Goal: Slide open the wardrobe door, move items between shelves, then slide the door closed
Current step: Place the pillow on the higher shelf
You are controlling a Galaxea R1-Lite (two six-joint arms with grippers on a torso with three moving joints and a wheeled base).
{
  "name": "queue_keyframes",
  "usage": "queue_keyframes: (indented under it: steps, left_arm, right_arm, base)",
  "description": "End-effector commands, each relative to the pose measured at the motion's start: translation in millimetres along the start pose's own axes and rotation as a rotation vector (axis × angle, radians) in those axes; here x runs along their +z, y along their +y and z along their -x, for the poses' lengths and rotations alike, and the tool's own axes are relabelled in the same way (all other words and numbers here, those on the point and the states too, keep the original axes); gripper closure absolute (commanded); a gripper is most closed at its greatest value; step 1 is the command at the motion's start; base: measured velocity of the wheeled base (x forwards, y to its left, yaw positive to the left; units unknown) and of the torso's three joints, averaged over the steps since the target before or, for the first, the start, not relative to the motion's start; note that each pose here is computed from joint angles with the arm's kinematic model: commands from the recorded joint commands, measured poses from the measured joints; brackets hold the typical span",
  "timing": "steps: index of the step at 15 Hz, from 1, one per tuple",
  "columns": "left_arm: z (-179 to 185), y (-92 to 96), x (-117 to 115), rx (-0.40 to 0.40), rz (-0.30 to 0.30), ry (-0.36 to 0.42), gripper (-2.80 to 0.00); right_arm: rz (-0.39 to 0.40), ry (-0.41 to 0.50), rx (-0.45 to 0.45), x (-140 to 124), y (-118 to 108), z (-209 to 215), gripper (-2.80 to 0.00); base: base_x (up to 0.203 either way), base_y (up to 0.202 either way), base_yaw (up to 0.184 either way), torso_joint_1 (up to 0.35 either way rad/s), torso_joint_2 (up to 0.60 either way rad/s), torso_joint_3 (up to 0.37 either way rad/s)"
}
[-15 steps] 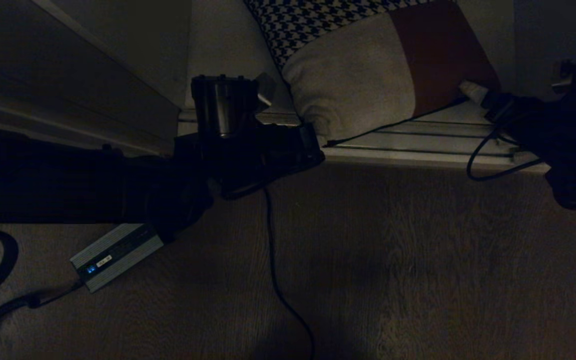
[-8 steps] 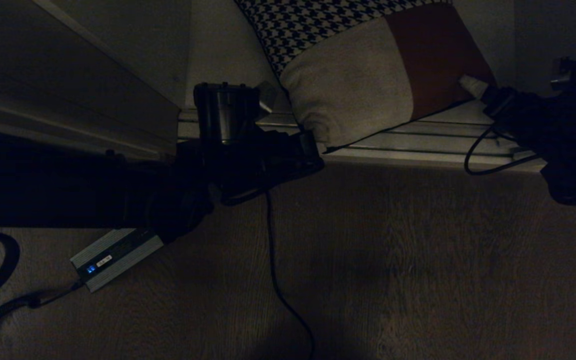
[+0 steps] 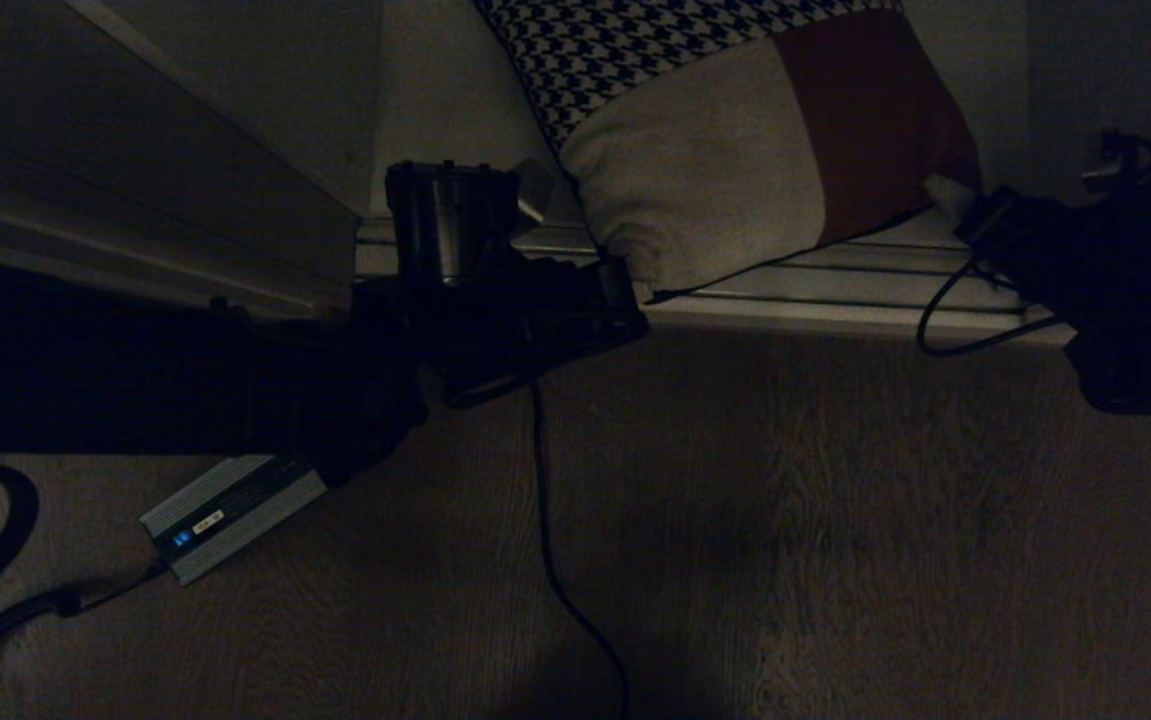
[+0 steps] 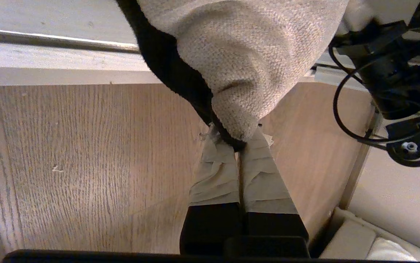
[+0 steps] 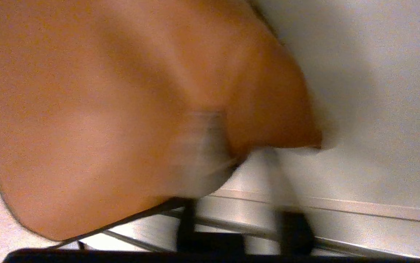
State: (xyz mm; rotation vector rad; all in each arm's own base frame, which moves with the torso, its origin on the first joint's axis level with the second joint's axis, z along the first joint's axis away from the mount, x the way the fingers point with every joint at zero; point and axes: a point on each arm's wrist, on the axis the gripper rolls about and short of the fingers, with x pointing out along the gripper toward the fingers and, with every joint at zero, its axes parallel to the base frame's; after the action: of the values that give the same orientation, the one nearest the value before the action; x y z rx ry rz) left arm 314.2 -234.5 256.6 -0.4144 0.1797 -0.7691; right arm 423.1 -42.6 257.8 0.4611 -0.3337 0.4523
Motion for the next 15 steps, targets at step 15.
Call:
queue_keyframes:
  steps: [15]
  left_arm:
    - [-11,-56.1,-1,0.024,-0.034,-0.006,0.0]
  right_arm:
    - [-0.06,0.177,0.065,11,62,75,0.0]
  base:
    - [0.0,0.0,0.0,0.0,0.0,0.0]
